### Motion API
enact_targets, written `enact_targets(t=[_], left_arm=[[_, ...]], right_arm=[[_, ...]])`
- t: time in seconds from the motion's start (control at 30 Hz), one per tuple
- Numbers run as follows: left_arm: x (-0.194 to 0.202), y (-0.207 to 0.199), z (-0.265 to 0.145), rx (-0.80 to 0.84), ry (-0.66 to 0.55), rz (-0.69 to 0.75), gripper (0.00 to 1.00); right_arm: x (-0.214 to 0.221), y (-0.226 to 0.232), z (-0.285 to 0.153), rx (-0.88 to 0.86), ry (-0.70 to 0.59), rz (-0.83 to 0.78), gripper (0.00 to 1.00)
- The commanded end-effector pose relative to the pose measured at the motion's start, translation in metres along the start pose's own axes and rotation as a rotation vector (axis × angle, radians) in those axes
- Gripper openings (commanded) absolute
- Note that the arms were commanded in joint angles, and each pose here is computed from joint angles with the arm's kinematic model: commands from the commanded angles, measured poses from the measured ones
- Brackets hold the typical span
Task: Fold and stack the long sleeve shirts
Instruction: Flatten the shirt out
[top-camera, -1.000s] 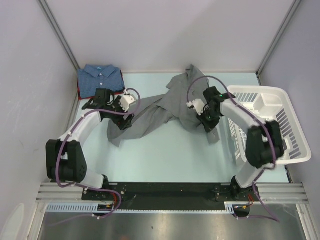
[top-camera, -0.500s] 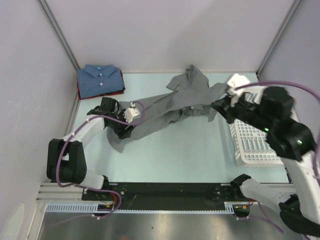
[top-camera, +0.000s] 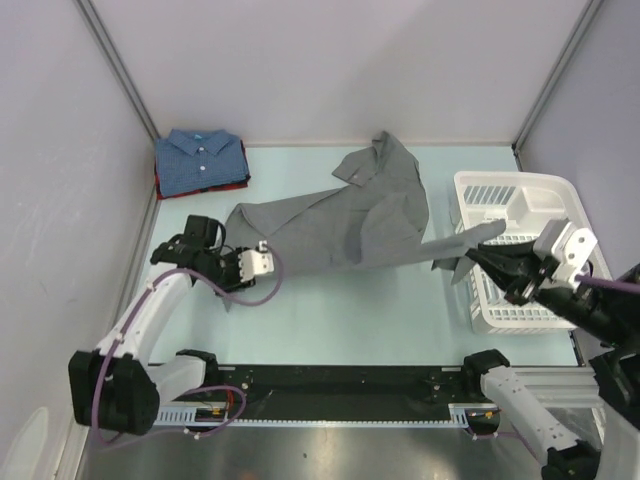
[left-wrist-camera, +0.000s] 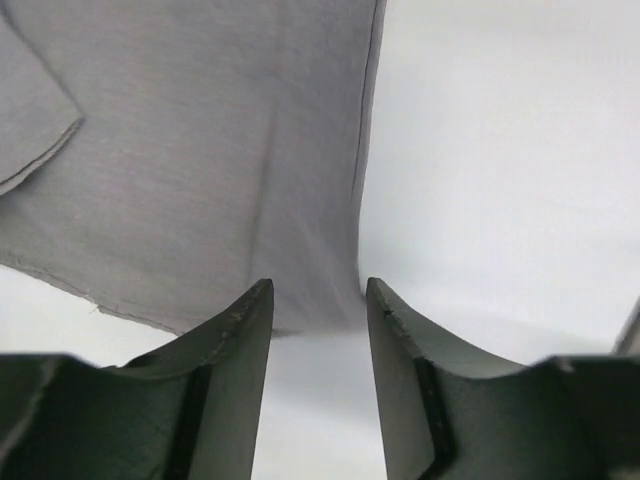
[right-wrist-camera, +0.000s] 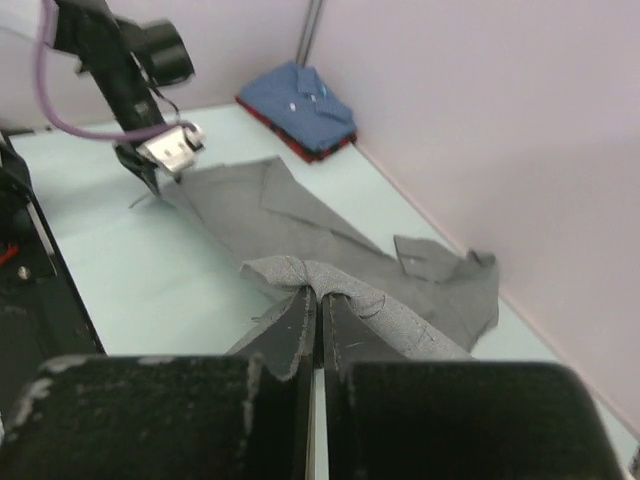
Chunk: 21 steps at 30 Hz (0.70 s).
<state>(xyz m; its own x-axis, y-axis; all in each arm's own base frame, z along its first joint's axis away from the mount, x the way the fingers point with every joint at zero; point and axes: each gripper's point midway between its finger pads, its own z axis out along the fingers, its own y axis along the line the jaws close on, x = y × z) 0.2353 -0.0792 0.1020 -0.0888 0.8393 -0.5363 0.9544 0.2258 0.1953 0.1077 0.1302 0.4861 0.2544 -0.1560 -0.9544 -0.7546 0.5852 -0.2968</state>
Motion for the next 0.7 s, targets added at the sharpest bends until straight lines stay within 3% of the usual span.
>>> enact_targets(t=[0.0,0.17,0.27,0.3,0.37,0.43,0.47,0.5,0.53,0.57,0.6,0.67], left_arm=[[0.008,-0.047,-0.019,0.145,0.044,0.305,0.49],[0.033,-0.065,-0.017,0.215,0.164,0.443,0.52],[0.019,-0.061,-0.015,0.208,0.116,0.309,0.61],[0.009,-0.054,-0.011,0.190,0.087,0.263,0.68],[-0.029,-0.036,-0.020,0.137,-0.031,0.192,0.78],[-0.093,-0.022,-0.036,0.103,-0.279,0.063,0.99],[-0.117,-0.024,-0.042,0.123,-0.357,-0.067,0.99],[-0.154,-0.011,-0.054,0.084,-0.500,-0.048,0.99],[-0.181,-0.019,-0.058,0.099,-0.559,-0.035,1.00],[-0.199,-0.022,-0.061,0.100,-0.593,-0.114,0.99],[-0.224,-0.016,-0.070,0.035,-0.667,-0.050,0.99],[-0.246,-0.021,-0.065,-0.029,-0.654,-0.020,1.00]], right_arm=[[0.035,0.047,-0.014,-0.172,0.064,-0.012,0.00],[0.063,0.064,-0.017,-0.171,0.073,-0.121,0.00],[0.064,0.062,-0.006,-0.172,0.028,-0.082,0.00],[0.054,0.065,-0.003,-0.210,-0.023,-0.104,0.00],[0.053,0.062,0.001,-0.224,-0.054,-0.092,0.00],[0.056,0.059,0.004,-0.146,-0.048,-0.145,0.00],[0.062,0.060,0.005,-0.123,-0.049,-0.164,0.00],[0.068,0.059,0.005,-0.116,-0.054,-0.182,0.00],[0.077,0.055,0.005,-0.115,-0.050,-0.137,0.00],[0.082,0.049,0.005,-0.112,-0.040,-0.069,0.00],[0.080,0.036,0.005,-0.104,-0.016,0.007,0.00],[0.097,0.002,0.003,-0.014,0.018,0.157,0.00]])
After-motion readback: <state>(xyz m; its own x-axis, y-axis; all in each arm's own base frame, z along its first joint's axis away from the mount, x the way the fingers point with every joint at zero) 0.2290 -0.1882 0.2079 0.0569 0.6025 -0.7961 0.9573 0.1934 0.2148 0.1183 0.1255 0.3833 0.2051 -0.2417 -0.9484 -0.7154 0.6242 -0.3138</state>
